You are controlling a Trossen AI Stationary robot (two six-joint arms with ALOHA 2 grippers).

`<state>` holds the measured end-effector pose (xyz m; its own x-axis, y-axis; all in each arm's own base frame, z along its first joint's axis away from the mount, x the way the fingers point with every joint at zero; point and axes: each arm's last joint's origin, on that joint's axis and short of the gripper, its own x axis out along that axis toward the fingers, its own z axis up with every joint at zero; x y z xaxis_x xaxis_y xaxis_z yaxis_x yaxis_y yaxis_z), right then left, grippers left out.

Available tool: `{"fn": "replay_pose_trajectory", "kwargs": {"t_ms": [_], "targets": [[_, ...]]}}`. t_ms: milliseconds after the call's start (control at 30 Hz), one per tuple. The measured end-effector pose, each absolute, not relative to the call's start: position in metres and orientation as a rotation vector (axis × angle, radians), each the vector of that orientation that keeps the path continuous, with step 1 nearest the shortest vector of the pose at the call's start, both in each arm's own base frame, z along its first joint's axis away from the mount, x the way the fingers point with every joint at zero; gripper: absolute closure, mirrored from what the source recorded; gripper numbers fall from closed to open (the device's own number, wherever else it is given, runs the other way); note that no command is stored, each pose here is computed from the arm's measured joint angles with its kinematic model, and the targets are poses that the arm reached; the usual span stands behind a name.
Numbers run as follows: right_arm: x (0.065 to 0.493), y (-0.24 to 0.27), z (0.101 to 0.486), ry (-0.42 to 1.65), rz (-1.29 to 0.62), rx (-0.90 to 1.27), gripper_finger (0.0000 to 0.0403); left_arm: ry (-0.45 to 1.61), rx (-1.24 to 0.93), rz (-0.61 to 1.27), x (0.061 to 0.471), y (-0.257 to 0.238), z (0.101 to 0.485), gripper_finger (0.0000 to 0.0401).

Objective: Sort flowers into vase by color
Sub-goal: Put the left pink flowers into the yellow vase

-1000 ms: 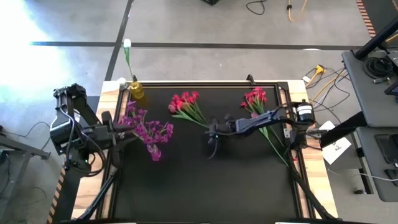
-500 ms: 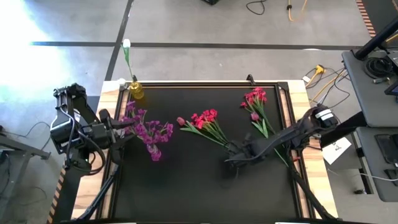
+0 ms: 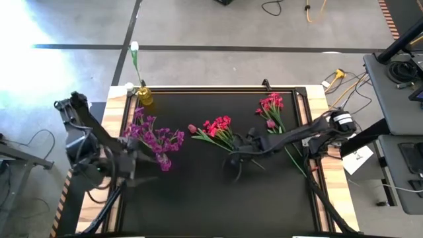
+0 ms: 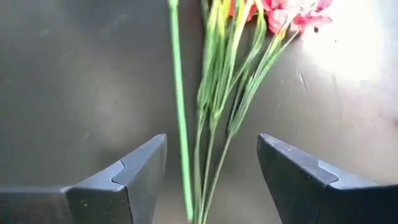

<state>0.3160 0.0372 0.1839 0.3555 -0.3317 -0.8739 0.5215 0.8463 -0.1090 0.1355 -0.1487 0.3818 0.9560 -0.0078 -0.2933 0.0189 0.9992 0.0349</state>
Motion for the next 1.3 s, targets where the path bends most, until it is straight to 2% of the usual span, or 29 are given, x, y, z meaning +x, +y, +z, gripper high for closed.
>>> {"fn": "replay_pose_trajectory", "kwargs": {"t_ms": [200, 300, 500, 633, 700, 933, 1100, 1300], "targets": [[0.342, 0.001, 0.156, 1.024, -0.596, 0.209, 0.0190, 0.343, 0.098, 0.001, 0.182, -0.129, 0.375, 0.0203], [0.346, -0.017, 0.139, 1.063, -0.626, 0.237, 0.0209, 0.342, 0.117, 0.025, 0.192, -0.111, 0.382, 0.0203], [0.352, -0.036, 0.119, 1.096, -0.601, 0.270, 0.0271, 0.211, 0.143, 0.084, 0.173, -0.076, 0.422, 0.0203], [0.354, -0.040, 0.125, 1.047, -0.602, 0.243, 0.0352, 0.146, 0.107, 0.159, 0.152, -0.051, 0.433, 0.0203], [0.354, -0.042, 0.136, 0.994, -0.626, 0.206, 0.0382, 0.136, 0.094, 0.198, 0.143, -0.039, 0.429, 0.0203], [0.345, -0.047, 0.229, 0.611, -0.616, 0.142, 0.0392, 0.059, 0.064, 0.217, 0.127, -0.011, 0.408, 0.0202], [0.336, -0.034, 0.296, 0.266, -0.503, 0.050, 0.0392, -0.049, 0.064, 0.227, 0.131, 0.001, 0.393, 0.0187], [0.332, -0.004, 0.343, -0.093, -0.271, -0.079, 0.0393, -0.131, 0.116, 0.170, 0.155, 0.002, 0.366, 0.0158]]}}
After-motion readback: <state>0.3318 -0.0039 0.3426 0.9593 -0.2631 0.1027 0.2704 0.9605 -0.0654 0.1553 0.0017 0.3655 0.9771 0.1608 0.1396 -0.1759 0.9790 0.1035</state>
